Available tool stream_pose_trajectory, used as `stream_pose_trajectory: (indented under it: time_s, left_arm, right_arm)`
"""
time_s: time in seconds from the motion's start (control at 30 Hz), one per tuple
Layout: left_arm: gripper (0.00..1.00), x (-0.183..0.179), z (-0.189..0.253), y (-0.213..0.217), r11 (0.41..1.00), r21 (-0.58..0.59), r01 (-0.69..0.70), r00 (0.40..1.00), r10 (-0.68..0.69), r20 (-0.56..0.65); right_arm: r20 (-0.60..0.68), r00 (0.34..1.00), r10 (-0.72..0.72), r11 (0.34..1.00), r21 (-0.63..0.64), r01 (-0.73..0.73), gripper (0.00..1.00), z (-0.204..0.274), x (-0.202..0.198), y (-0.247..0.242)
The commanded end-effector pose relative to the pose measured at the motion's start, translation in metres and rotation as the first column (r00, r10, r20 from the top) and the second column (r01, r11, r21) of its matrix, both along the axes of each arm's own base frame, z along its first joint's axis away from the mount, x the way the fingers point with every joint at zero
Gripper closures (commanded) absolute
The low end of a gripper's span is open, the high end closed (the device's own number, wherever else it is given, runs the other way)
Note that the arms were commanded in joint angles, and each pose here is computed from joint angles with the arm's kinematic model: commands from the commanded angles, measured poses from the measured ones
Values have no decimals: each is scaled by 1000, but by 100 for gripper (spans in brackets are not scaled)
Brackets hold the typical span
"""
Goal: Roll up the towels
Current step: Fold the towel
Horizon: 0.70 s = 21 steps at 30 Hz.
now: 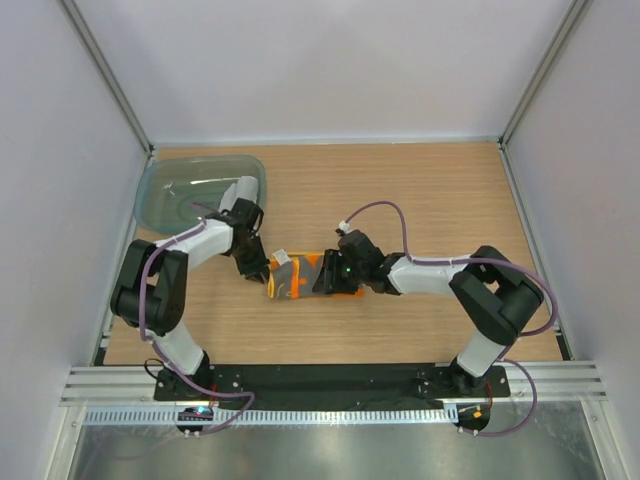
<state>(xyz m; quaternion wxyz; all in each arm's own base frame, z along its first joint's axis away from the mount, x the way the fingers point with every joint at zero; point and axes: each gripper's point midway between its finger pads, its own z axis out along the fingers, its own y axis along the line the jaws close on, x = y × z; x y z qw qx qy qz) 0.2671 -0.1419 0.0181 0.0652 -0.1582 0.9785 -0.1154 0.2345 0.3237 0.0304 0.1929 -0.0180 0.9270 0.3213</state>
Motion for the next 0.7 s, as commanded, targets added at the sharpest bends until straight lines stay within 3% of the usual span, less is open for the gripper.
stream_pose_trajectory:
  time_s: [0.0, 0.4, 0.67]
  left_arm:
    - [78, 37, 17, -14, 999, -37, -1, 994, 5, 105]
    - [78, 96, 73, 2, 997, 63, -44, 937, 19, 350]
    - [74, 101, 106, 31, 975, 183, -123, 901, 33, 433]
  right_arm:
    - [-7, 1000, 5, 1000, 22, -5, 51, -7, -5, 1]
    - [-64, 997, 32, 999, 6, -32, 53, -31, -21, -7]
    - [-46, 998, 42, 999, 8, -42, 53, -21, -16, -2]
